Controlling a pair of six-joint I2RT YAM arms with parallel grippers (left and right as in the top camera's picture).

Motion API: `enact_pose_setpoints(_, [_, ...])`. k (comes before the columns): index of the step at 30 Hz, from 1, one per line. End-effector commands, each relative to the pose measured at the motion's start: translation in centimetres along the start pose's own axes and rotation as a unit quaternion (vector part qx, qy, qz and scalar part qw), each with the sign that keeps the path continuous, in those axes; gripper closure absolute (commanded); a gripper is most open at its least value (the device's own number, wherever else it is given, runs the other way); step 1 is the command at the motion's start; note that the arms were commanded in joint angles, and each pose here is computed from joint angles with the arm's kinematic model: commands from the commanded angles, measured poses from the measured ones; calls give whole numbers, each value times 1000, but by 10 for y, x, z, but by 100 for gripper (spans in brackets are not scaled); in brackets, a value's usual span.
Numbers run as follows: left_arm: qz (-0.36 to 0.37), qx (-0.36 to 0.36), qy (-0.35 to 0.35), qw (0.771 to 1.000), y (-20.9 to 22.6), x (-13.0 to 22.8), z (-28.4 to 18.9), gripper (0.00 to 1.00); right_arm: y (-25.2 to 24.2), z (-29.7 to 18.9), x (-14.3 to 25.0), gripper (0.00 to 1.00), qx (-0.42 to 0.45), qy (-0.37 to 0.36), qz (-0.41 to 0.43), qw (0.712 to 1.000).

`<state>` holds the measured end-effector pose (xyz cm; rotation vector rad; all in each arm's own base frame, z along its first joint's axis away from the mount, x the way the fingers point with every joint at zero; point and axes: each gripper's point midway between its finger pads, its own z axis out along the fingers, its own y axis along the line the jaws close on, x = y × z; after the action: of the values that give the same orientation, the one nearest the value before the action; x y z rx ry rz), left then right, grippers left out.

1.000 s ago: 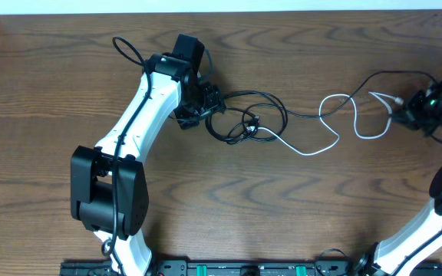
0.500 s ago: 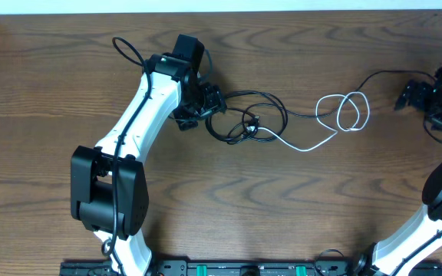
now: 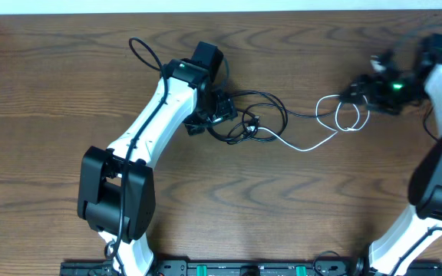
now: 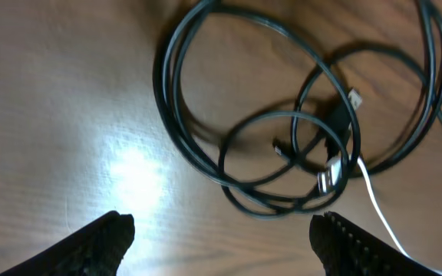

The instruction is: Untangle cables

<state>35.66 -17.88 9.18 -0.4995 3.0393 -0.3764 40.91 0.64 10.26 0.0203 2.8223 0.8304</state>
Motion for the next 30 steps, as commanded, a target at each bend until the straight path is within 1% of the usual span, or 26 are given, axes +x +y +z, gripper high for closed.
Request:
enact_pose_setpoints(1, [15, -57, -49, 997, 24, -21, 0, 21, 50, 30, 3, 1, -35, 22, -101, 994])
enact_pose_setpoints(3, [2, -60, -52, 997, 33, -28, -2, 21, 70, 42, 1, 1, -43, 22, -111, 993])
enact_pose_setpoints(5, [-12, -58, -50, 997, 40, -33, -4, 21, 90, 51, -1, 1, -55, 20, -145, 988])
enact_pose_setpoints(8, [-34, -50, -43, 997, 51, -39, -6, 21, 114, 69, 1, 2, -46, 22, -249, 967])
enact_pose_setpoints(10, [-45, -40, -37, 998, 54, -42, -8, 21, 121, 81, 5, 5, -16, 31, -301, 953])
enact_pose_setpoints(12, [-54, -30, -25, 998, 56, -40, -8, 21, 118, 94, 9, 11, 47, 50, -340, 938])
enact_pose_setpoints(14, [-59, -30, -16, 998, 59, -38, -9, 21, 115, 104, 15, 14, 96, 71, -371, 921])
enact_pose_setpoints(16, [-60, -35, -12, 998, 61, -36, -8, 21, 119, 115, 26, 16, 112, 96, -403, 903])
enact_pose_setpoints(18, [-61, -38, -7, 997, 62, -34, -5, 21, 128, 127, 43, 20, 101, 118, -438, 885])
enact_pose_setpoints(23, [-64, -49, 9, 997, 66, -33, 9, 21, 131, 148, 73, 36, 89, 151, -475, 862])
enact_pose_setpoints(26, [-66, -52, 25, 996, 67, -31, 20, 21, 122, 158, 88, 37, 88, 164, -474, 861])
enact_pose_setpoints(30, [-68, -34, 43, 996, 60, -30, 34, 21, 112, 168, 93, 37, 88, 158, -474, 862])
